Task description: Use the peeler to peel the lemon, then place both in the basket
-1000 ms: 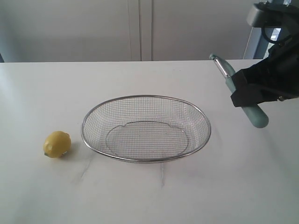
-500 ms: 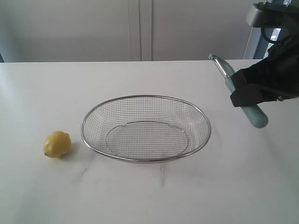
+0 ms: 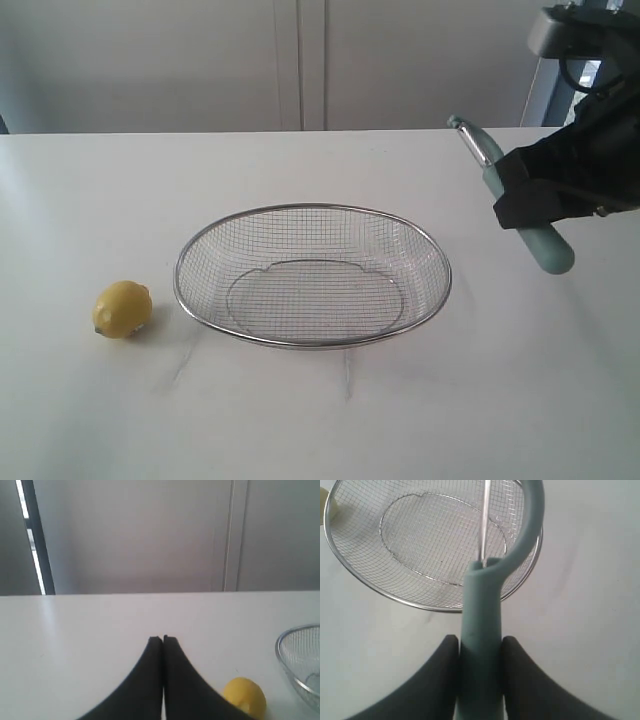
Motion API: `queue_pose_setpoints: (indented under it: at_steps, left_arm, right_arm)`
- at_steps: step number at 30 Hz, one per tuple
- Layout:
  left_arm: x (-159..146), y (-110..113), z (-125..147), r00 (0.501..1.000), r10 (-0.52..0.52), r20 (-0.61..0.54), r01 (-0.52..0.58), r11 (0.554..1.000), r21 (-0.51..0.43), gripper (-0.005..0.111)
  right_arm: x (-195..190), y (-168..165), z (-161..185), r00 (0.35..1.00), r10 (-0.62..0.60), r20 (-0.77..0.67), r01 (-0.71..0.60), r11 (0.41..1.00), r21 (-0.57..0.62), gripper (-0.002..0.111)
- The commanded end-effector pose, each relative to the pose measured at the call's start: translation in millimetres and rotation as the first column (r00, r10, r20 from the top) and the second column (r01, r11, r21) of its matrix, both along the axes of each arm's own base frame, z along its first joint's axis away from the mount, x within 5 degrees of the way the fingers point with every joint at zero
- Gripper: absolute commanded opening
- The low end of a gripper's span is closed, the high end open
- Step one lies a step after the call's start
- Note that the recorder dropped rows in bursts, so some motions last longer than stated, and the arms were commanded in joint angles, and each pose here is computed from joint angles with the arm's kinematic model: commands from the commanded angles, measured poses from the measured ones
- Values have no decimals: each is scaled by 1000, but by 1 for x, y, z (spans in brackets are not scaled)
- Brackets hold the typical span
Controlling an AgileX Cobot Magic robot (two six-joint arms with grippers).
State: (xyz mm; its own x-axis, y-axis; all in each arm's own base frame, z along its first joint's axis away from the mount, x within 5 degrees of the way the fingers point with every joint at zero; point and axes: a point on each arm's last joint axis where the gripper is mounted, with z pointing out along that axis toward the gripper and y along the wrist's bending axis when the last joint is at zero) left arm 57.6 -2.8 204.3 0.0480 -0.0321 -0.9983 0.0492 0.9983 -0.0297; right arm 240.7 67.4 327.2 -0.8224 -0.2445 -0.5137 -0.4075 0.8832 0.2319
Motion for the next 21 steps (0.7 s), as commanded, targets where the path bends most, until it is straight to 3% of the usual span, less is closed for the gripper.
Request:
queue_pose_setpoints:
  at_steps: [1,3,4,6,13,15,21]
  left_arm:
    - [-7,6,30,940,57,337,-1,986,-166,0]
    - [-18,10,48,832,98,545,12,981,-194,0]
    - [-20,10,54,812,105,574,14,980,-199,0]
    - [-15,9,78,844,92,528,-2,986,-169,0]
    - [20,6,121,901,80,426,-62,997,-55,0]
    - [37,4,131,920,66,387,-78,997,15,0]
    - [94,-2,131,979,26,200,-53,990,134,0]
  right_arm:
    - [-1,0,1,1000,3,14,-3,1000,5,0]
    - [-1,0,1,1000,3,14,-3,1000,5,0]
    - [-1,0,1,1000,3,14,-3,1000,5,0]
    - [-1,0,1,1000,3,14,-3,1000,5,0]
    - [-2,0,1,1000,4,13,-4,1000,5,0]
    - [-1,0,1,1000,3,14,-3,1000,5,0]
    - [-1,0,1,1000,3,14,-3,1000,5,0]
